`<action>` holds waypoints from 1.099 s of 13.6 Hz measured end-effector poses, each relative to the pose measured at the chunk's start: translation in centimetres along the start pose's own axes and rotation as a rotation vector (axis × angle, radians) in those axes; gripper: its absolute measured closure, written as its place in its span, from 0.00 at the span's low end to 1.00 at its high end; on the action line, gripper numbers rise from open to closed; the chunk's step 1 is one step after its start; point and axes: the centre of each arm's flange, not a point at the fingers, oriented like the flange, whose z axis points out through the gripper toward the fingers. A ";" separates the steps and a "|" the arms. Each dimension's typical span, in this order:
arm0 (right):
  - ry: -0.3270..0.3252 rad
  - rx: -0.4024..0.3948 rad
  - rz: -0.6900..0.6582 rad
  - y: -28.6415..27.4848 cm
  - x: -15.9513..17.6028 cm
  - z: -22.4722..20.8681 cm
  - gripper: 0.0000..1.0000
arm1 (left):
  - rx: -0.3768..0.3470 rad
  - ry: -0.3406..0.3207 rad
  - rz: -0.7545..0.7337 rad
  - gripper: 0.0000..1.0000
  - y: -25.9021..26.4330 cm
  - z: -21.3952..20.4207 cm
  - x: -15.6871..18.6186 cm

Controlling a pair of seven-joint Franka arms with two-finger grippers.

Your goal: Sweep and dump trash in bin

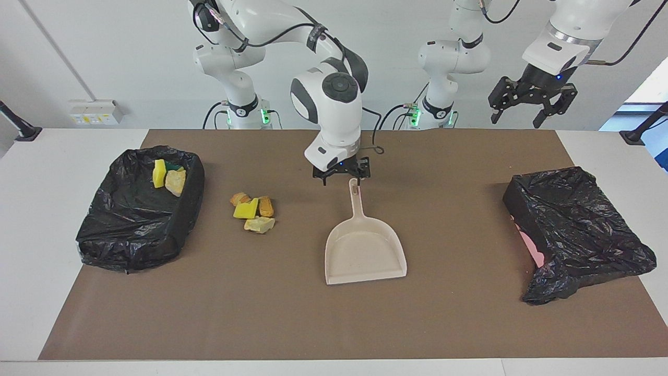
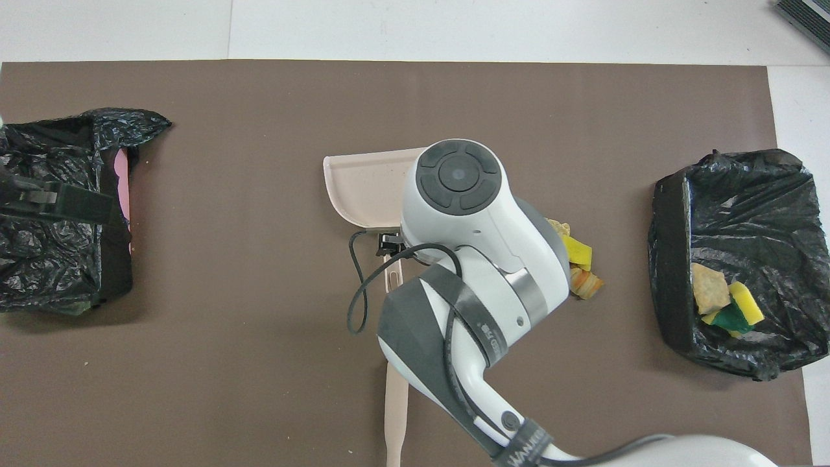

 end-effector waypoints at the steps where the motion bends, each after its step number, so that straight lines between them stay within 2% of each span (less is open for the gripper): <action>1: -0.036 0.006 0.003 0.5 -1.9 -2.0 0.00 | -0.001 0.000 -0.004 0.00 0.9 0.7 0.3; 3: -0.102 0.010 -0.004 1.3 -6.2 -3.8 0.00 | -0.005 0.015 -0.018 0.00 4.4 2.8 1.1; 6: -0.187 0.021 -0.032 1.4 -14.0 -0.9 0.00 | -0.018 0.052 -0.039 0.00 10.3 8.1 2.1; 10: -0.183 0.045 -0.025 0.6 -23.3 4.3 0.00 | -0.019 0.031 -0.010 0.00 14.6 12.9 2.4; 12: -0.160 0.049 0.002 -0.5 -25.8 6.4 0.00 | -0.024 0.032 -0.032 0.00 17.5 15.6 2.8; 15: -0.143 0.090 0.030 -2.0 -27.9 10.0 0.00 | -0.024 0.013 -0.027 0.00 22.2 21.5 3.3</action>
